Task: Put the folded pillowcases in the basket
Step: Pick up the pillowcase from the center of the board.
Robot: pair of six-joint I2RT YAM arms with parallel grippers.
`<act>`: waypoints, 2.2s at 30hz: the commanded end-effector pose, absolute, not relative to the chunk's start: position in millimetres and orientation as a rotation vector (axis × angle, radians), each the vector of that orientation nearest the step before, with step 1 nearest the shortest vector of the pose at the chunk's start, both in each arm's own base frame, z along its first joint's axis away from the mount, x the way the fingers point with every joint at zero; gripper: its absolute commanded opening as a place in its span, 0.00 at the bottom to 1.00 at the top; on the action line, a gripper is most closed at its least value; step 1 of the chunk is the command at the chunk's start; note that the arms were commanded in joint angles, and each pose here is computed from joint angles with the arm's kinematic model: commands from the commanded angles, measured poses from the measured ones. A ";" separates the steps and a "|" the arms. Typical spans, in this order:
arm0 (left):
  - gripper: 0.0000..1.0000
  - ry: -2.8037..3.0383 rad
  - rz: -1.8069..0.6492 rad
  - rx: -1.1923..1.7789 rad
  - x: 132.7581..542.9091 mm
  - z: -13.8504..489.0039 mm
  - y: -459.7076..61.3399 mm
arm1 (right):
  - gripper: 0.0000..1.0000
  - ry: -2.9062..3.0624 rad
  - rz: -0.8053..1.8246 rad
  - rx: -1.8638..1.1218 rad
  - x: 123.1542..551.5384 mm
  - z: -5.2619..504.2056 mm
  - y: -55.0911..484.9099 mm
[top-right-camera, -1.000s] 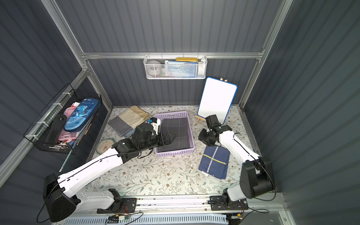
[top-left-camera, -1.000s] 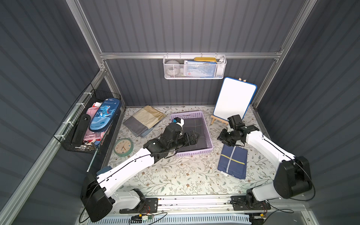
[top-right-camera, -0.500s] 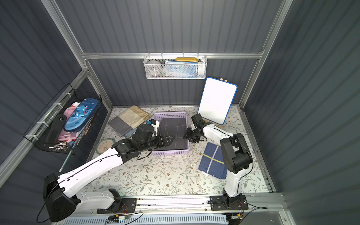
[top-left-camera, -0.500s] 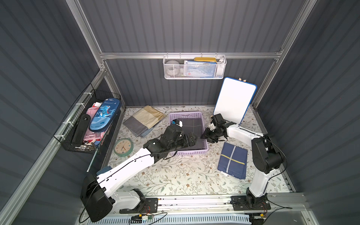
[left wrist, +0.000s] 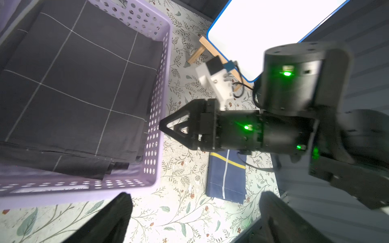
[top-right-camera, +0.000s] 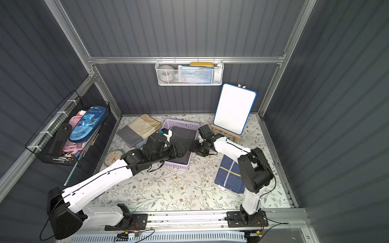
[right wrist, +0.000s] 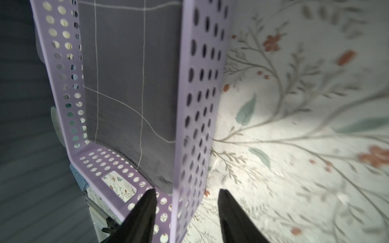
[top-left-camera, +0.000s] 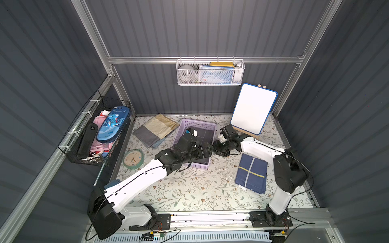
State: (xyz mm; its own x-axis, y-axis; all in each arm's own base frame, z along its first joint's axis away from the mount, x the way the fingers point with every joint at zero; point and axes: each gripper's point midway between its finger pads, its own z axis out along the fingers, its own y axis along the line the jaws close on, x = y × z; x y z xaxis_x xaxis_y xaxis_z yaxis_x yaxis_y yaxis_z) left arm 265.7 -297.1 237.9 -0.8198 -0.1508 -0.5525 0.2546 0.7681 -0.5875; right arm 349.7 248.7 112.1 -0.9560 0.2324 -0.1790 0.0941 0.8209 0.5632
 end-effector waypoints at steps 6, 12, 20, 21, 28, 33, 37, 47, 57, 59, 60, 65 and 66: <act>0.99 2.415 -0.994 0.284 242.4 218.5 -377.0 | 0.56 2.692 0.572 0.682 307.7 127.7 79.4; 0.99 2.511 -1.025 0.441 205.3 163.4 -450.4 | 0.55 2.669 0.258 0.896 270.5 112.9 -8.6; 1.00 2.628 -1.058 0.449 190.1 90.2 -481.5 | 0.54 2.674 0.082 1.097 263.3 80.7 -47.0; 0.99 2.635 -1.057 0.452 190.4 85.1 -484.2 | 0.55 2.680 0.063 1.124 263.1 75.2 -53.0; 1.00 2.680 -0.970 0.442 197.2 61.2 -487.0 | 0.52 2.636 0.057 1.282 270.0 61.7 -90.0; 0.94 2.686 -0.998 0.490 190.5 59.1 -487.9 | 0.49 2.663 0.143 1.305 274.5 44.8 -81.8; 0.88 2.714 -1.033 0.548 181.4 51.3 -491.1 | 0.47 2.671 0.173 1.300 274.0 33.1 -77.7; 0.80 2.783 -1.081 0.579 167.5 26.7 -492.2 | 0.28 2.718 0.302 1.294 289.2 8.6 -65.3; 0.57 2.791 -1.059 0.562 169.2 25.1 -490.3 | 0.16 2.767 0.256 1.236 284.0 4.5 -56.9; 0.45 2.793 -1.034 0.536 172.8 25.3 -488.8 | 0.13 2.763 0.265 1.219 283.6 6.8 -53.5; 0.43 2.792 -1.022 0.533 173.5 27.1 -487.8 | 0.12 2.757 0.257 1.214 282.1 8.6 -52.3; 0.35 2.763 -0.995 0.520 179.2 35.8 -485.1 | 0.00 2.718 0.201 1.165 277.6 16.8 -49.8; 0.33 2.758 -0.993 0.517 179.9 37.8 -484.6 | 0.00 2.718 0.194 1.159 276.2 16.7 -48.9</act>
